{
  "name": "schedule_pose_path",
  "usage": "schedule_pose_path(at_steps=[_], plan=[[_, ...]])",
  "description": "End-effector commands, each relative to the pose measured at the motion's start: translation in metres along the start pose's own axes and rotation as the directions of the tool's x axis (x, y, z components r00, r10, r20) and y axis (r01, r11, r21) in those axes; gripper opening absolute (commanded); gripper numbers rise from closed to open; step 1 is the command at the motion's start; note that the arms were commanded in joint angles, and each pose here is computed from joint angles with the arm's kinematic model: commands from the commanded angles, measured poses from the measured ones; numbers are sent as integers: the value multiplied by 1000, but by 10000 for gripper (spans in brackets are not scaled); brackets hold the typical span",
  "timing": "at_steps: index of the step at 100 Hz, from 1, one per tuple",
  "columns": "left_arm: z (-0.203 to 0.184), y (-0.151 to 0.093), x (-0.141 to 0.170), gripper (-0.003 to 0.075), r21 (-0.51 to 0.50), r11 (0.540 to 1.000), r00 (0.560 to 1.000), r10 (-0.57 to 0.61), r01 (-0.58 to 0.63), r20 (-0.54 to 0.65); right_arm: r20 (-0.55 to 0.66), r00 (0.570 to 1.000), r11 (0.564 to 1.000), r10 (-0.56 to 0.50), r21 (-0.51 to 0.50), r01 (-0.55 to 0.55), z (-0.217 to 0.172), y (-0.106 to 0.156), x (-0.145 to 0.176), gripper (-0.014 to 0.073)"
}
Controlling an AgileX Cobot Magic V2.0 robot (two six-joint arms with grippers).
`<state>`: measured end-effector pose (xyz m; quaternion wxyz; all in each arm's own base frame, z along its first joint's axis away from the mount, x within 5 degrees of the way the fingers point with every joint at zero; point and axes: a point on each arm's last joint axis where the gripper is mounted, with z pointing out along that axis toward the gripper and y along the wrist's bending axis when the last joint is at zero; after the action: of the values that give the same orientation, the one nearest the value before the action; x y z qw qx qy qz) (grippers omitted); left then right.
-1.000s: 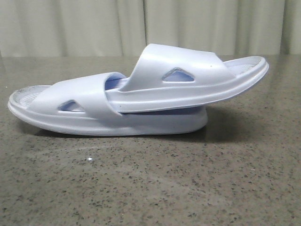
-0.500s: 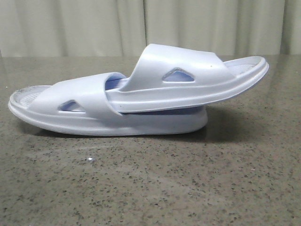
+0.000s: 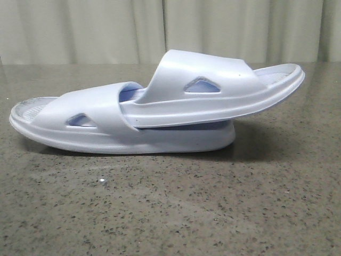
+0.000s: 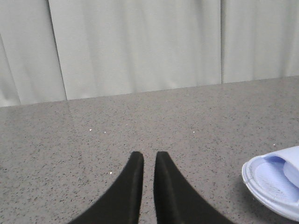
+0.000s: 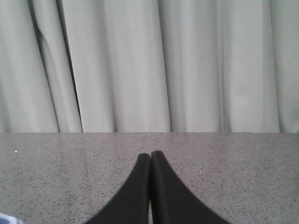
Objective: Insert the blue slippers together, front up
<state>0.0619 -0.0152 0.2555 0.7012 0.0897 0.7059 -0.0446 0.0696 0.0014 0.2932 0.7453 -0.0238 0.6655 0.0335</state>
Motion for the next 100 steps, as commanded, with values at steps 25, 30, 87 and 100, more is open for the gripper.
schedule_pose_path(at_steps=[25, 30, 87, 100], plan=[[-6, 8, 18, 16, -104, 994, 995, -32, 42, 95, 23, 999, 999, -32, -5, 32, 0, 1, -8, -107], [-5, 8, 24, 16, -113, 993, 993, -28, 41, 114, 23, 999, 999, -32, -5, 32, 0, 1, -8, -107], [-3, 8, 43, 16, -119, 992, 993, -30, 44, 111, 23, 999, 999, -32, -5, 32, 0, 1, -8, -107], [-3, 8, 43, 16, -119, 992, 993, -30, 44, 111, 23, 999, 999, -32, -5, 32, 0, 1, -8, -107]])
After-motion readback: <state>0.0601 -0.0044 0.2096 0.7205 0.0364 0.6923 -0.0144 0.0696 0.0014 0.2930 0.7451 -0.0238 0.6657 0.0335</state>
